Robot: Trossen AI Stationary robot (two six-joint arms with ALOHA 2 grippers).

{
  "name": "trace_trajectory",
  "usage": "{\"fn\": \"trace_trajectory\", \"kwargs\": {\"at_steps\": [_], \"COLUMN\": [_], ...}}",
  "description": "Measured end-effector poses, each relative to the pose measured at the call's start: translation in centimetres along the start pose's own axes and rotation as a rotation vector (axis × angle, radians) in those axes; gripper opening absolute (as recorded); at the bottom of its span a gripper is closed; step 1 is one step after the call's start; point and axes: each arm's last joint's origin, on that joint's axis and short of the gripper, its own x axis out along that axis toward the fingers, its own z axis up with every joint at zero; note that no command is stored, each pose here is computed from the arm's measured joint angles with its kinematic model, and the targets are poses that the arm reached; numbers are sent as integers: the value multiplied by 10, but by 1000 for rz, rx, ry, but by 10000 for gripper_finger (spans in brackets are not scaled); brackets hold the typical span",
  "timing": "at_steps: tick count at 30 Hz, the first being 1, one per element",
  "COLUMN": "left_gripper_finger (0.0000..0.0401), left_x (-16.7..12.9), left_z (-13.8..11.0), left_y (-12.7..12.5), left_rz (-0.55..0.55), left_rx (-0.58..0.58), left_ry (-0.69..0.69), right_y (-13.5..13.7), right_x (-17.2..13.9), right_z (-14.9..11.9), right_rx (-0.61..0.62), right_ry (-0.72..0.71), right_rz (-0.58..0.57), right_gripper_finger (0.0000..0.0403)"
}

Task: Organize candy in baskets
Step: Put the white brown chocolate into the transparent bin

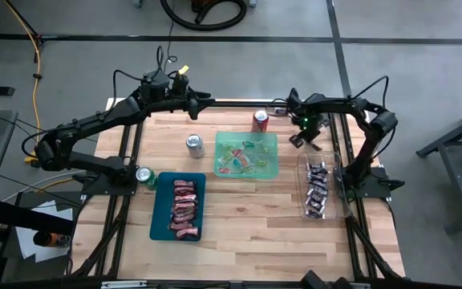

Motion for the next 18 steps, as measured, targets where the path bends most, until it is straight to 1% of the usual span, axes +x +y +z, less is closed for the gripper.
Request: {"fn": "trace_trajectory", "kwargs": {"at_steps": [3,5,8,12,15,18], "left_gripper_finger": [203,203,203,203,203,203], "left_x": [0,0,0,0,0,0], "left_z": [0,0,0,0,0,3], "left_y": [0,0,0,0,0,-2], "left_rz": [0,0,0,-1,-2,-13], "left_rx": [1,9,23,24,24,16], "left_ry": [0,0,0,-1,-3,-37], "right_y": [4,4,4,2,3,8], "right_x": [-20,-38,-70,-113,-139,-159], "right_z": [-8,-16,-32,-56,-73,-85], "right_rx": [-28,-23,-3,39,33,18], "right_ry": [-82,-159,-330,-605,-793,-942], "right_rz": [15,28,106,234,320,406], "right_gripper_finger": [7,5,5,3,2,2]}}
